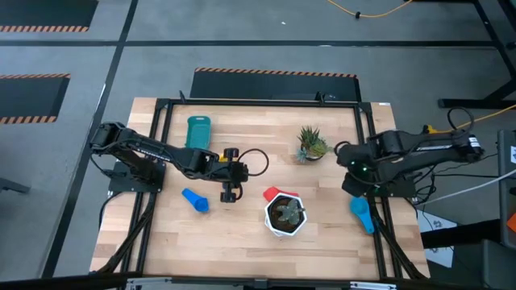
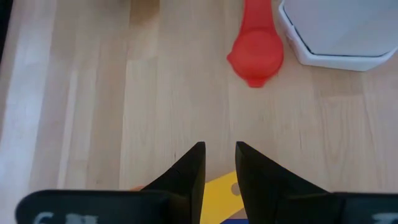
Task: Nest measuring cups in basket
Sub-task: Stack the light blue measuring cup into the yellow measuring cup
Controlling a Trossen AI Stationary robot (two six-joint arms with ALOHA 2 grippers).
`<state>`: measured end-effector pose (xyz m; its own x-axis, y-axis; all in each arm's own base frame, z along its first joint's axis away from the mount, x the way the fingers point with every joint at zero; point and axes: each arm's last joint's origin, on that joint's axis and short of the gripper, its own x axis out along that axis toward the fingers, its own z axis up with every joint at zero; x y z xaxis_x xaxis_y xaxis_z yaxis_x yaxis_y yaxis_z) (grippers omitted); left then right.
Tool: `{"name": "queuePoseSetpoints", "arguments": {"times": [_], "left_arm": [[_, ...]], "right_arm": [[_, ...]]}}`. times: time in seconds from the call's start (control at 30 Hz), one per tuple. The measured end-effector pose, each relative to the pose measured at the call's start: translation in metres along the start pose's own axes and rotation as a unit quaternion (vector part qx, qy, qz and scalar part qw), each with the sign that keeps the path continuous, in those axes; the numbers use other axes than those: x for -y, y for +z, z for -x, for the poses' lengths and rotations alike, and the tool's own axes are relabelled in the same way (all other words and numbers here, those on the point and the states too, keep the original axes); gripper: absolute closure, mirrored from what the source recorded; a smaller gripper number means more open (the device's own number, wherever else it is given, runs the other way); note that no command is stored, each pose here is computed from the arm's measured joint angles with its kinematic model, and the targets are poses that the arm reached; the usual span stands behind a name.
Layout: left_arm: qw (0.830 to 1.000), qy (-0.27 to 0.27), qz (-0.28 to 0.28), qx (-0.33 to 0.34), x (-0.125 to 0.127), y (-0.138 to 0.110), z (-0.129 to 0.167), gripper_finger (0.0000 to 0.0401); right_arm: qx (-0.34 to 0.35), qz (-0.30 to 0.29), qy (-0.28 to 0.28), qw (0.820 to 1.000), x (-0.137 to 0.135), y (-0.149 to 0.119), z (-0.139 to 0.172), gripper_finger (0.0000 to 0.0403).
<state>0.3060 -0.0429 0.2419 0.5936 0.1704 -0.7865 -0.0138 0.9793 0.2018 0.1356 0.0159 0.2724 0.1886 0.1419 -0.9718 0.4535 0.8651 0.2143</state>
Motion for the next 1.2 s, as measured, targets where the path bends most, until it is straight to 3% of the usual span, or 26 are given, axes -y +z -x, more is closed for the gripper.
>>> {"name": "queuePoseSetpoints", "arguments": {"times": [0.3, 0.47, 0.63, 0.97, 1.13, 1.2], "left_arm": [[1.000, 0.000, 0.000, 0.000, 0.000, 0.000, 0.000, 0.0319], [1.000, 0.000, 0.000, 0.000, 0.000, 0.000, 0.000, 0.0319], [1.000, 0.000, 0.000, 0.000, 0.000, 0.000, 0.000, 0.0319], [1.000, 0.000, 0.000, 0.002, 0.000, 0.000, 0.000, 0.0319], [1.000, 0.000, 0.000, 0.003, 0.000, 0.001, 0.000, 0.0319], [1.000, 0.000, 0.001, 0.003, 0.000, 0.001, 0.000, 0.0319]], "right_arm": [[-0.111, 0.043, -0.041, 0.992, -0.006, 0.013, -0.024, 0.0260], [-0.167, 0.104, -0.042, 0.979, -0.015, 0.017, -0.039, 0.0260], [-0.220, 0.120, -0.072, 0.965, -0.022, 0.014, -0.049, 0.0260], [-0.235, 0.147, -0.094, 0.956, -0.024, 0.004, -0.069, 0.0260], [-0.260, 0.122, -0.062, 0.956, -0.014, -0.008, -0.089, 0.0261], [-0.230, 0.135, -0.043, 0.963, -0.020, -0.003, -0.086, 0.0263]]}}
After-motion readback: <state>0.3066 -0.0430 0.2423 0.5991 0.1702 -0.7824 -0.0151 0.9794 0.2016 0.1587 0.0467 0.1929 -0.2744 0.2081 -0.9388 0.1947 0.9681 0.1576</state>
